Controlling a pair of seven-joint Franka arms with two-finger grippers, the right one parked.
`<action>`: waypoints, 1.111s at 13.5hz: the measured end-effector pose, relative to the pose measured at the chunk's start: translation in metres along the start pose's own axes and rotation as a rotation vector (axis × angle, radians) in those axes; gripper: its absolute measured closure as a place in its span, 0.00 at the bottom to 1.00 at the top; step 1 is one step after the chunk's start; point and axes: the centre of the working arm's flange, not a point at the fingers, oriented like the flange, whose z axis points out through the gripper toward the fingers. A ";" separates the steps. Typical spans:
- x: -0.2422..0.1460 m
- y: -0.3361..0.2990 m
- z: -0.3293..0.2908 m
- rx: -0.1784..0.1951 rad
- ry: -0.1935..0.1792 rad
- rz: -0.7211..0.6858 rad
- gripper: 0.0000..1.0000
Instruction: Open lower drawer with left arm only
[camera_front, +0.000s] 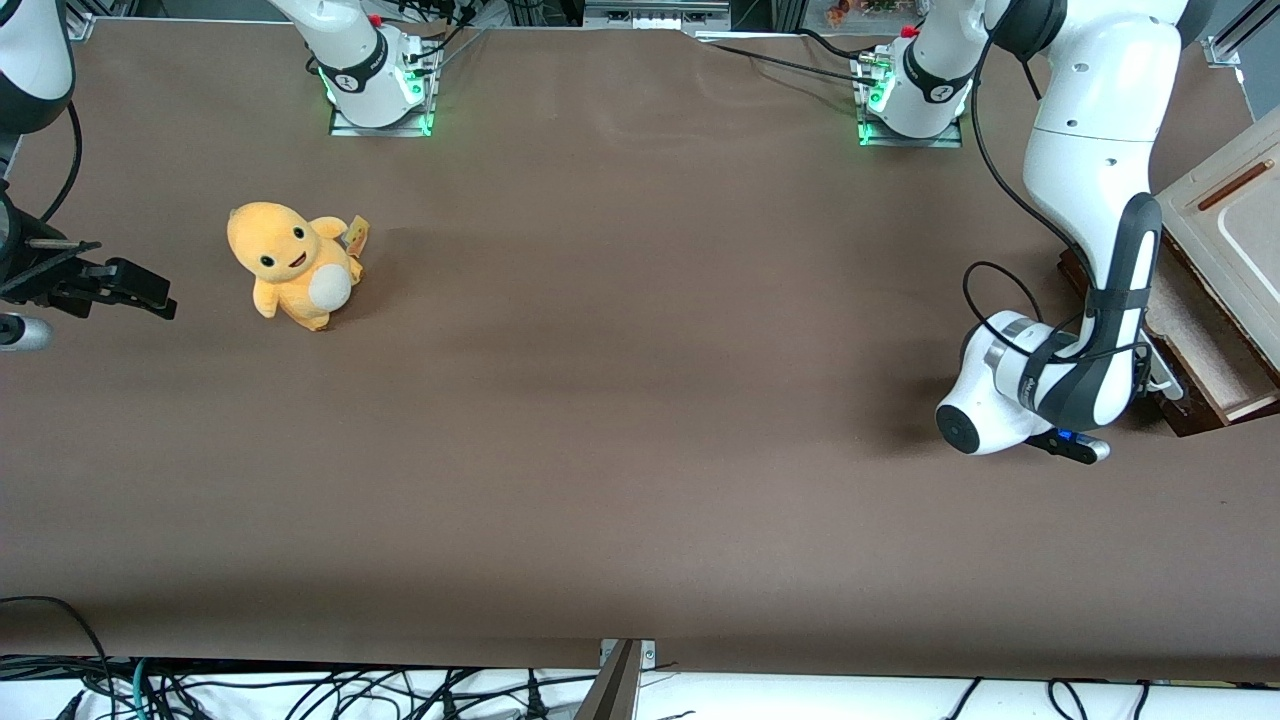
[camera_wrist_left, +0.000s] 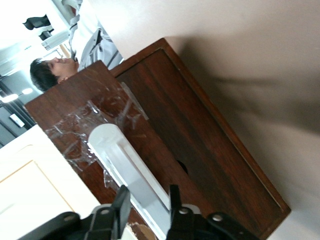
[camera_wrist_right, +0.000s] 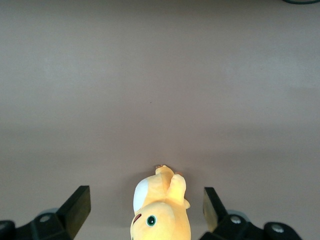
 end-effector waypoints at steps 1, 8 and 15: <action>-0.002 0.002 -0.004 -0.009 -0.005 0.005 0.51; -0.019 -0.052 -0.071 -0.391 0.060 -0.107 0.00; -0.110 -0.189 -0.094 -1.200 0.191 -0.141 0.00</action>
